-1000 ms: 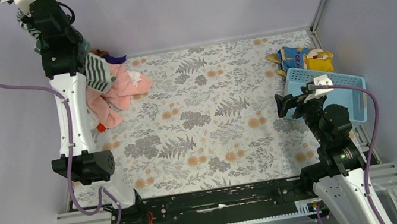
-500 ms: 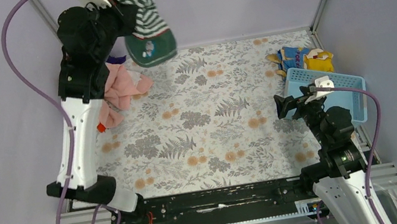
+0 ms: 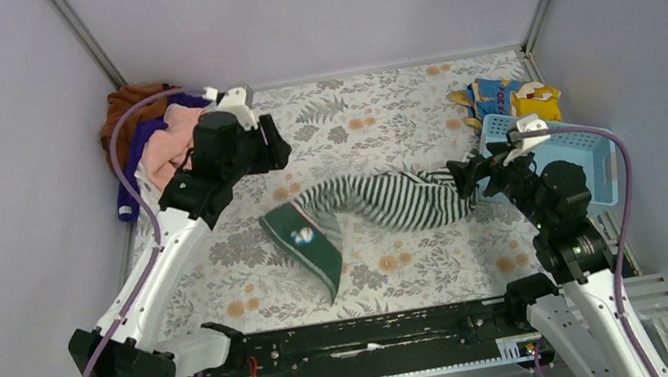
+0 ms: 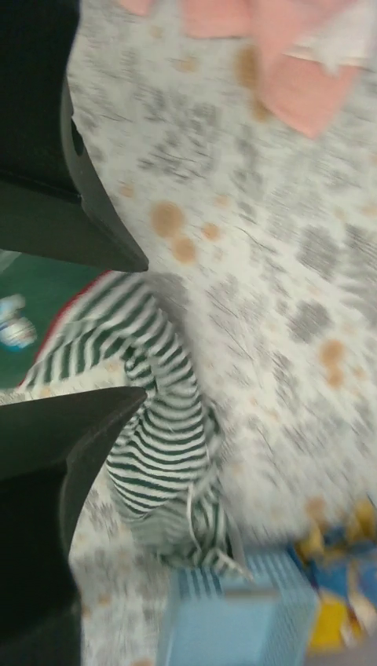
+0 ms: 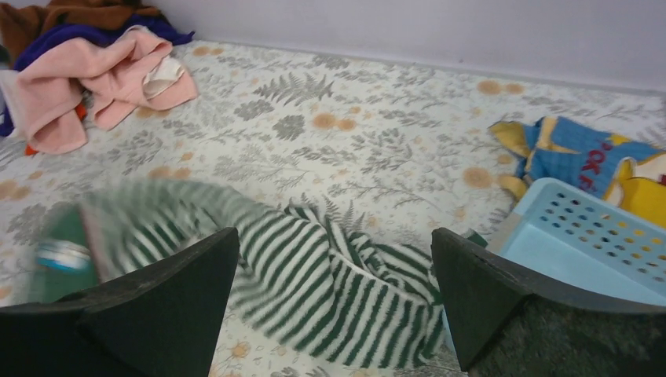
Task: Roll the towels
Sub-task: Place the towel at the center of the board, then flatten out the towel at the center of the board.
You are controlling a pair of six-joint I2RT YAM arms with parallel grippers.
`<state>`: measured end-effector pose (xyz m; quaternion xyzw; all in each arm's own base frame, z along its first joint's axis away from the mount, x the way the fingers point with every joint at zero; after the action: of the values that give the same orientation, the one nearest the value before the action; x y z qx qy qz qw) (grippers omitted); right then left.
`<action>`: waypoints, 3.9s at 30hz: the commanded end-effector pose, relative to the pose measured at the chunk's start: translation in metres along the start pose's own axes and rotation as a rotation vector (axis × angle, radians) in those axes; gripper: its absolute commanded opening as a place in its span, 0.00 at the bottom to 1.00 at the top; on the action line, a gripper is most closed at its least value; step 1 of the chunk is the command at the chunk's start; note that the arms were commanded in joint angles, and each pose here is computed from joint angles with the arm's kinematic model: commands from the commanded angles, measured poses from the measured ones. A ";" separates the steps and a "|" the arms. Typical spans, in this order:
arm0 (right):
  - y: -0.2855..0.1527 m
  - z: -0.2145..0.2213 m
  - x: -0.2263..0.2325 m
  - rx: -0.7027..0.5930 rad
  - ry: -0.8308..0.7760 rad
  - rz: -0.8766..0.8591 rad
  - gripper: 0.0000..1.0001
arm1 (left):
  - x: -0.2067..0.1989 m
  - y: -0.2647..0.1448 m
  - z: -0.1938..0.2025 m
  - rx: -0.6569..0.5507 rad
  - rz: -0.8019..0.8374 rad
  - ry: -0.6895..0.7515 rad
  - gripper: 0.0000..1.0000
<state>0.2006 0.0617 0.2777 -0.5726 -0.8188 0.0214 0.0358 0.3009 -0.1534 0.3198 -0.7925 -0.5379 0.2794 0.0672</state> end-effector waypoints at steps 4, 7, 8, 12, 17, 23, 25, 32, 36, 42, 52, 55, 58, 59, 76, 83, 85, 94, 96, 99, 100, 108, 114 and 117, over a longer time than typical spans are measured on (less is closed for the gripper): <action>0.020 0.006 0.018 0.117 0.112 -0.135 0.99 | 0.034 -0.010 0.058 0.085 -0.137 -0.061 0.67; 0.029 0.018 0.022 0.197 0.164 -0.163 0.99 | 0.033 -0.013 0.092 0.181 -0.115 -0.122 0.70; 0.032 0.023 0.023 0.225 0.184 -0.167 0.99 | 0.032 -0.013 0.106 0.219 -0.104 -0.143 0.70; 0.049 0.046 0.026 0.345 0.257 -0.198 1.00 | 0.032 -0.005 0.163 0.334 -0.119 -0.182 0.72; 0.066 0.065 0.032 0.440 0.317 -0.243 0.99 | 0.044 0.023 0.185 0.358 -0.193 -0.202 0.70; 0.073 0.076 0.030 0.490 0.330 -0.224 0.98 | 0.052 0.050 0.213 0.428 -0.227 -0.260 0.63; 0.074 0.080 0.031 0.507 0.338 -0.221 0.98 | 0.070 0.049 0.227 0.461 -0.304 -0.307 0.62; 0.083 0.100 0.026 0.589 0.361 -0.153 0.98 | 0.131 0.013 0.237 0.373 -0.512 -0.518 0.59; 0.095 0.099 0.019 0.601 0.369 -0.091 0.98 | 0.150 -0.002 0.231 0.285 -0.560 -0.645 0.60; 0.115 0.098 0.000 0.601 0.335 0.055 0.99 | 0.135 0.004 0.193 0.236 -0.421 -0.621 0.69; 0.118 0.103 0.007 0.601 0.357 0.012 1.00 | 0.070 0.075 0.177 0.355 -0.196 -0.484 0.65; 0.116 0.105 0.006 0.609 0.350 0.015 1.00 | 0.071 0.095 0.196 0.423 -0.200 -0.497 0.65; 0.117 0.107 0.005 0.618 0.342 0.024 1.00 | 0.084 0.097 0.214 0.471 -0.261 -0.524 0.67; 0.117 0.108 0.004 0.625 0.340 0.026 1.00 | 0.089 0.093 0.219 0.475 -0.285 -0.539 0.67; 0.143 0.118 -0.003 0.709 0.272 0.092 0.99 | 0.209 0.001 0.193 0.228 -0.668 -0.804 0.75; 0.144 0.113 -0.028 0.756 0.188 0.279 0.96 | 0.204 -0.003 0.153 0.213 -0.627 -0.684 0.79; 0.140 0.120 -0.033 0.785 0.187 0.336 0.96 | 0.203 -0.008 0.145 0.205 -0.634 -0.650 0.80; 0.154 0.143 -0.048 0.794 0.247 0.532 1.00 | 0.196 -0.020 0.124 0.177 -0.580 -0.510 0.82; 0.147 0.151 -0.056 0.817 0.228 0.609 0.99 | 0.197 -0.023 0.122 0.174 -0.590 -0.485 0.82; 0.128 0.157 -0.067 0.839 0.232 0.719 0.99 | 0.199 -0.025 0.122 0.173 -0.605 -0.473 0.83; 0.122 0.156 -0.068 0.838 0.236 0.753 0.99 | 0.198 -0.025 0.121 0.171 -0.604 -0.472 0.83; 0.106 0.155 -0.071 0.810 0.328 0.879 0.99 | 0.195 -0.025 0.117 0.160 -0.582 -0.468 0.83; 0.123 0.157 -0.066 0.824 0.488 1.000 0.97 | 0.192 -0.028 0.114 0.138 -0.567 -0.461 0.83; 0.123 0.164 -0.069 0.829 0.535 1.112 0.92 | 0.190 -0.028 0.114 0.138 -0.556 -0.464 0.83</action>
<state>0.3233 0.0466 0.0979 -0.7869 -0.3811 0.2482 0.4172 0.2666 0.0047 0.1535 -0.5104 -0.7145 0.4721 0.0783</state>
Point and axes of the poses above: each gripper's point midway between its finger pads, its own y axis out along the fingers, its own x axis along the line the jaws close on, z = x × y, the point moved 5 cm from there along -y, back along the fingers, and after that the axes turned 4 degrees about -y, right-handed, at the moved point
